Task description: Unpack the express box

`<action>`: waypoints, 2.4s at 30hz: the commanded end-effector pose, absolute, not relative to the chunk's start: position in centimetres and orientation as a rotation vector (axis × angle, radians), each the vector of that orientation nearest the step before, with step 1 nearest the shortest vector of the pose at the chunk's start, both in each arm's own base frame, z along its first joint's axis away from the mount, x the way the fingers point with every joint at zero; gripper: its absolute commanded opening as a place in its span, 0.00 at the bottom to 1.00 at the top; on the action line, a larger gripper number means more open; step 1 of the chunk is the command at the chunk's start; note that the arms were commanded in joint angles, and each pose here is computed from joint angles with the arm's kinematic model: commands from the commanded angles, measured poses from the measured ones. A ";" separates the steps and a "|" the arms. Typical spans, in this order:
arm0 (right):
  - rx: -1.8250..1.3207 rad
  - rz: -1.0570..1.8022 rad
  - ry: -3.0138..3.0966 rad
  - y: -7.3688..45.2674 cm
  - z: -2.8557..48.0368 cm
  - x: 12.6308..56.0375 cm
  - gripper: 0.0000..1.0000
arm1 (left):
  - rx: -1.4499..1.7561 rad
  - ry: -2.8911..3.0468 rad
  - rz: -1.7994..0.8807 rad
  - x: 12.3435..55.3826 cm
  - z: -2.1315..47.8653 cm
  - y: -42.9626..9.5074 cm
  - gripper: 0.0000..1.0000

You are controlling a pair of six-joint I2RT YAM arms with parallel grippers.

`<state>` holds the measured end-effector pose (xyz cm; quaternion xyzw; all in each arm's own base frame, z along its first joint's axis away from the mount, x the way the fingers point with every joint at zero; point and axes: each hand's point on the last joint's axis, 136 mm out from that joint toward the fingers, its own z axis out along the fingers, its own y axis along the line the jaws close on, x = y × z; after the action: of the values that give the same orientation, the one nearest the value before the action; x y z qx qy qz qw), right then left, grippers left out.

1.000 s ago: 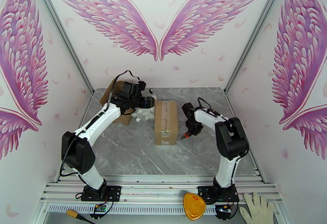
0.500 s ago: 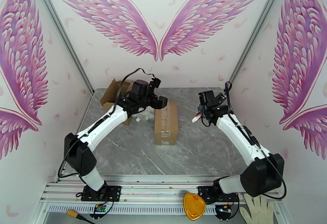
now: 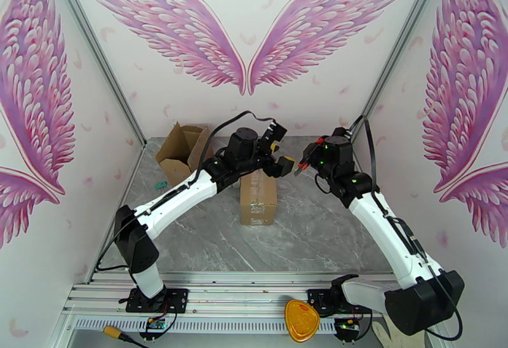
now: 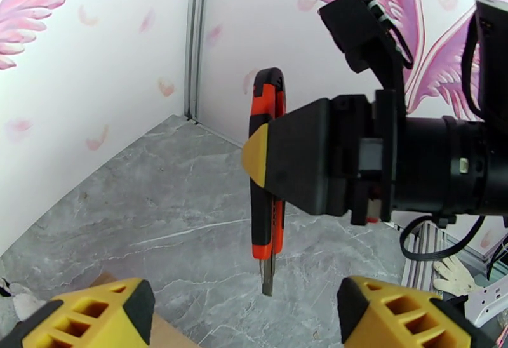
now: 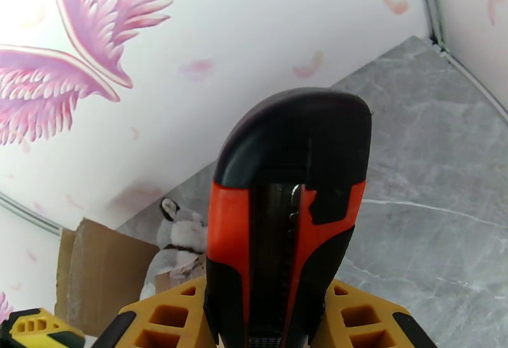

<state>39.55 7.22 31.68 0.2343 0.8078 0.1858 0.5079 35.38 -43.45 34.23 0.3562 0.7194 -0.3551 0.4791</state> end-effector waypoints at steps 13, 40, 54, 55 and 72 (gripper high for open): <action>0.404 0.586 1.875 9.7 34.7 39.2 0.28 | 0.910 1.831 -1.059 36.2 32.0 -48.1 0.61; 0.219 0.665 1.876 12.0 34.7 39.4 0.68 | 0.959 1.850 -1.144 36.9 31.8 -48.7 0.00; -0.224 0.919 1.591 14.0 39.2 36.8 0.90 | 1.127 1.738 -1.278 34.9 35.4 -44.6 0.00; -0.265 0.947 1.581 14.4 39.3 36.5 0.91 | 1.143 1.727 -1.302 34.5 35.8 -44.4 0.00; -0.539 1.210 1.455 17.5 41.0 34.4 0.71 | 1.285 1.626 -1.525 30.3 38.1 -43.7 0.00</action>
<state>35.57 16.56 39.62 -0.1934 0.6409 0.4934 0.5553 32.31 -44.44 33.87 0.4574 0.6470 -0.5493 0.2655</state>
